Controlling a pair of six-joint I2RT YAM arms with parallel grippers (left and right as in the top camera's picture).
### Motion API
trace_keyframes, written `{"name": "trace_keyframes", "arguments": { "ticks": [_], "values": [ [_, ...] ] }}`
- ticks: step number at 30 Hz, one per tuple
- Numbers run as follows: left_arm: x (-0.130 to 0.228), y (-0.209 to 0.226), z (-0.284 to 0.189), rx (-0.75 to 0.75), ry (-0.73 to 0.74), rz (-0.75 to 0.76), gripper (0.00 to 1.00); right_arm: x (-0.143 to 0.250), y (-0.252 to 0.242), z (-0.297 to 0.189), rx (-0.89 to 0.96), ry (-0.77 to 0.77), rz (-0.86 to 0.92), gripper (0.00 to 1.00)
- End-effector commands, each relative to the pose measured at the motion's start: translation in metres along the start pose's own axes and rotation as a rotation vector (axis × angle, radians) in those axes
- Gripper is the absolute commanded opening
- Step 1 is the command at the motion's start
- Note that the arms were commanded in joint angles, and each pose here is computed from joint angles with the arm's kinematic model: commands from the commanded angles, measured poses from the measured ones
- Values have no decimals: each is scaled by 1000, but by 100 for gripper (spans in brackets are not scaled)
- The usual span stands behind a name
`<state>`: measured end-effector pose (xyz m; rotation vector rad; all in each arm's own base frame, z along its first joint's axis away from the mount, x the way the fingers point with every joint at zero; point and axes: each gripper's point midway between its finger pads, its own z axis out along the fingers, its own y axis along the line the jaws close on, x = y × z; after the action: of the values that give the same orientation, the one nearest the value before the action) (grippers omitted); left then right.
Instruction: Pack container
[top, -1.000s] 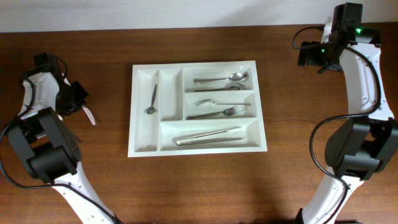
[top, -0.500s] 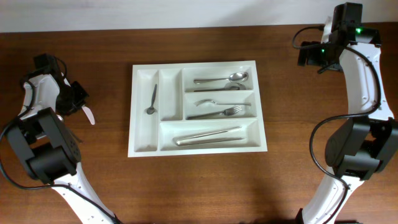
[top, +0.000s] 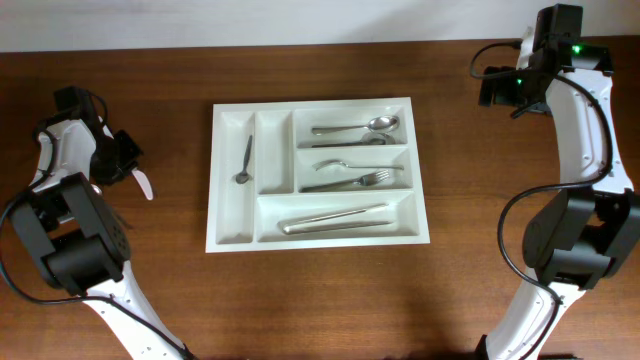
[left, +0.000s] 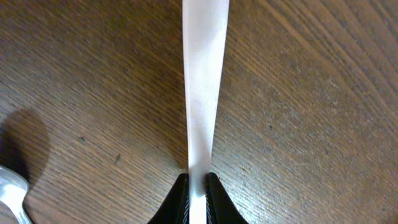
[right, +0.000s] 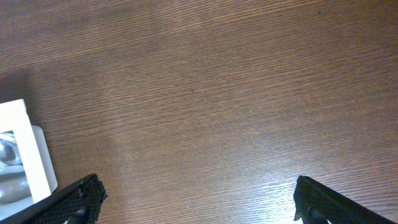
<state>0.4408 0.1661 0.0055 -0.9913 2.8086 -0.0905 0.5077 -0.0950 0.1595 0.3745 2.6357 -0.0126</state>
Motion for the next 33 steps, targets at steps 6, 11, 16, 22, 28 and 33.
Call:
{"name": "trace_keyframes", "arguments": {
  "ticks": [6,11,16,22,28,33],
  "values": [
    [42,11,46,-34,166,1,2,-2,-1,-7,1,-15,10,99],
    [34,8,42,-28,145,2,2,-2,-1,-7,1,-15,10,99],
    [19,3,31,-17,108,6,2,-3,-1,-8,1,-15,10,99],
    [1,-4,14,-4,66,9,2,-2,-1,-7,1,-15,10,99],
    [-13,-9,2,7,32,13,2,-3,-1,-8,1,-15,10,99],
    [-13,-9,2,7,31,16,2,-3,-1,-8,1,-15,10,99]
  ]
}}
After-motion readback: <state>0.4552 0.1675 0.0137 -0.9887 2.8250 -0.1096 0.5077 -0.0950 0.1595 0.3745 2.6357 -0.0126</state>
